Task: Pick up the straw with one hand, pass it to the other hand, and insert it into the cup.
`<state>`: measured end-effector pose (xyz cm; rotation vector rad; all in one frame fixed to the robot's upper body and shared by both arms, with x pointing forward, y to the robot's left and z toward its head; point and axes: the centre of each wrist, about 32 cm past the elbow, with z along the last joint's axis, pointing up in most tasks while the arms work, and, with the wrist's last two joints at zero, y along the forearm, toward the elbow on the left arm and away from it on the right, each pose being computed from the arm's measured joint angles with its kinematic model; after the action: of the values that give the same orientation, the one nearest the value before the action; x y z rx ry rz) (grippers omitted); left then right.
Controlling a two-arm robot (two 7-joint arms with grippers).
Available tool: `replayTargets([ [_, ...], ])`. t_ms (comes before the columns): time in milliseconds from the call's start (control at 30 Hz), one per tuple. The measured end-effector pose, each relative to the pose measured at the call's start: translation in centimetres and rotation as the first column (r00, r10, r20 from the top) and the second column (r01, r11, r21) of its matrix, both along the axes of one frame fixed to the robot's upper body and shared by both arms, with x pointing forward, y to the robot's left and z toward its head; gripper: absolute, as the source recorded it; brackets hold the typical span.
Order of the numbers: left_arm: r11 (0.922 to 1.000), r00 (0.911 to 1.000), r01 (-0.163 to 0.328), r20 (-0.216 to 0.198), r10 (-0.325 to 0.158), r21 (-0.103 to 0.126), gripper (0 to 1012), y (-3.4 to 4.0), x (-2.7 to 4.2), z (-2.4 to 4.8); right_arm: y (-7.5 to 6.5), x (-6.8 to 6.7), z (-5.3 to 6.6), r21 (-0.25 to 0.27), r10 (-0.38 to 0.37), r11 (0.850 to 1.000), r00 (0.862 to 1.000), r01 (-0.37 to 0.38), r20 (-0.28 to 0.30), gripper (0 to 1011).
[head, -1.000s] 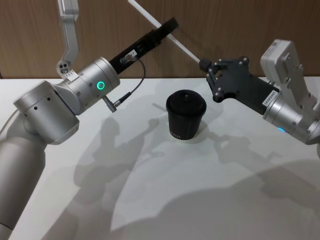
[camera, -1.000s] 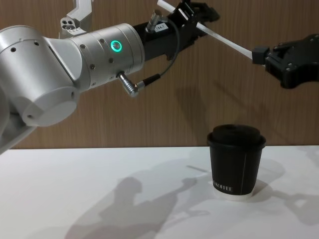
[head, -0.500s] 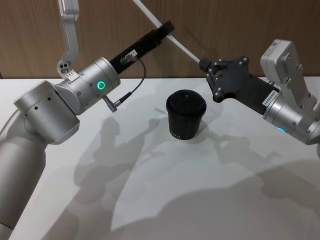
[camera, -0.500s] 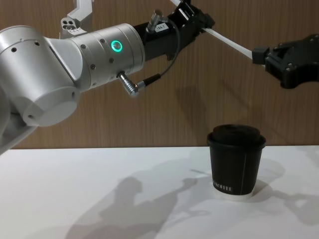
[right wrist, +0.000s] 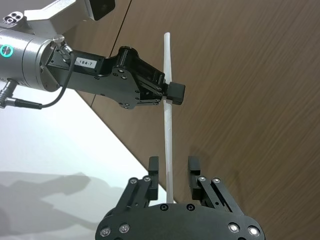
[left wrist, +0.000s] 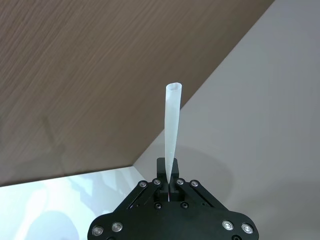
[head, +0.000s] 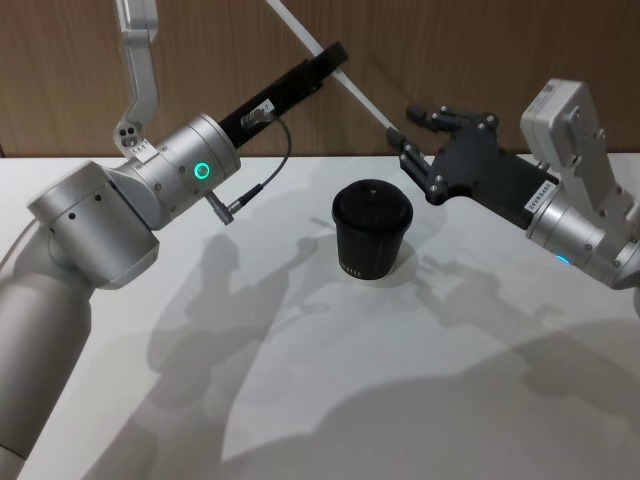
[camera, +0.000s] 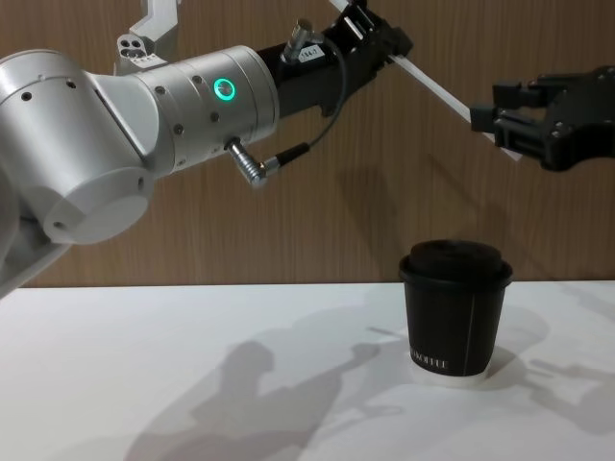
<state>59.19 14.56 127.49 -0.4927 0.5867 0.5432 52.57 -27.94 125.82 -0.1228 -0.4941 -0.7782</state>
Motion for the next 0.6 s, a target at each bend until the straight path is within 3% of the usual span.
replayTargets([
  [200,0.9999,1.0,-0.001,0.008,0.001,0.015,6,-0.06,-0.04,0.1,0.0,0.0,0.0,0.0,0.0,1.0,1.0,0.0,0.0,513],
  [300,0.9993,0.9997,-0.006,0.023,0.006,0.037,6,-0.06,-0.06,0.3,0.0,0.0,0.0,0.0,0.0,1.0,1.0,0.0,0.0,617],
  [600,0.9904,0.9951,-0.031,0.098,0.018,0.135,5,-0.14,-0.22,1.32,0.0,0.0,0.0,0.0,0.0,1.0,1.0,0.0,0.0,881],
])
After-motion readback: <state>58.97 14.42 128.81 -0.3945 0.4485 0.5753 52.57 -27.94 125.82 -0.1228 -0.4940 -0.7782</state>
